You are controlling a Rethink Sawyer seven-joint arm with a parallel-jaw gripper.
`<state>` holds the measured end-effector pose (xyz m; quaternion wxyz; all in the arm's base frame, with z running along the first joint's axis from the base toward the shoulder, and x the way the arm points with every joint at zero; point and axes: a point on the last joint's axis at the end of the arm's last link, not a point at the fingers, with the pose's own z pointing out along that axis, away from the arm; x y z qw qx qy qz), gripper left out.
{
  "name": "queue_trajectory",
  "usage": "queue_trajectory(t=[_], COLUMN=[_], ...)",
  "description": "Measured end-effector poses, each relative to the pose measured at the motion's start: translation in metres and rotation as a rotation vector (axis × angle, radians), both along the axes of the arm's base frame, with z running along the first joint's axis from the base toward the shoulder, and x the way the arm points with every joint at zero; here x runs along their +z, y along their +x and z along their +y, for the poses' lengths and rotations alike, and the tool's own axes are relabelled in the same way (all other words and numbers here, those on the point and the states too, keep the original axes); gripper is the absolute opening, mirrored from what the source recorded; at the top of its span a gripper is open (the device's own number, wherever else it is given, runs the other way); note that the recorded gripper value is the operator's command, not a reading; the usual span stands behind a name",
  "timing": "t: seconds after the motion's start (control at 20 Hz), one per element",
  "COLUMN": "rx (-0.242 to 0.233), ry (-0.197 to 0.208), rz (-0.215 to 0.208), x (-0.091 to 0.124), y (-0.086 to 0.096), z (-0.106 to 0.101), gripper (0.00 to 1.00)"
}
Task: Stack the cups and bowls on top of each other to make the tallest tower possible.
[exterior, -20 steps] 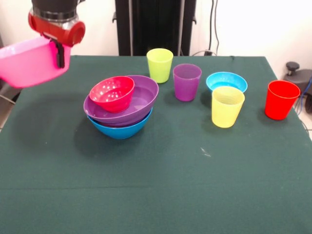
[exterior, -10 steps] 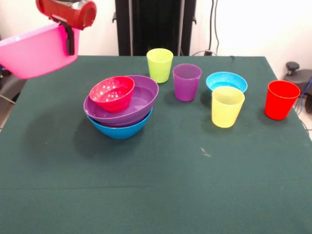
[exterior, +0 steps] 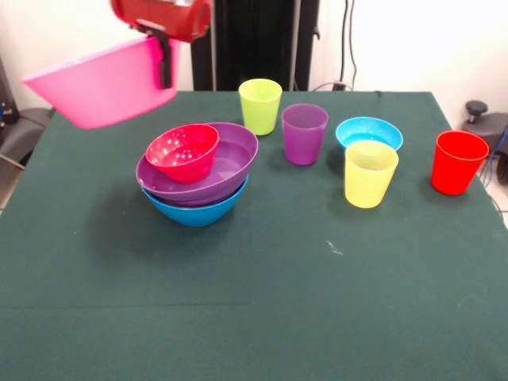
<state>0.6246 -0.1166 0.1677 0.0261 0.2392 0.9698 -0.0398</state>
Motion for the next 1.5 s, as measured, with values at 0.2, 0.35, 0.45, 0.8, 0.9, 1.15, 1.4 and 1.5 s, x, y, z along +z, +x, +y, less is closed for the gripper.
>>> queue_trajectory(t=[0.2,0.35,0.45,0.8,0.9,1.15,1.4,1.5], rx=[0.016,0.023,0.028,0.03,0.024,0.003,-0.005,-0.005], ry=[0.023,0.041,0.045,0.032,0.029,0.014,0.011,0.012], rz=[0.008,0.01,0.002,-0.026,-0.03,-0.028,-0.019,-0.015], x=[-0.003,-0.008,-0.011,-0.02,-0.022,-0.035,-0.046,-0.051], y=[0.001,-0.001,-0.003,-0.011,-0.013,-0.022,-0.028,-0.032], z=[0.03,0.056,0.069,0.083,0.081,0.071,0.067,0.067], gripper=[0.0,0.0,0.0,0.0,0.0,0.0,0.0,0.0])
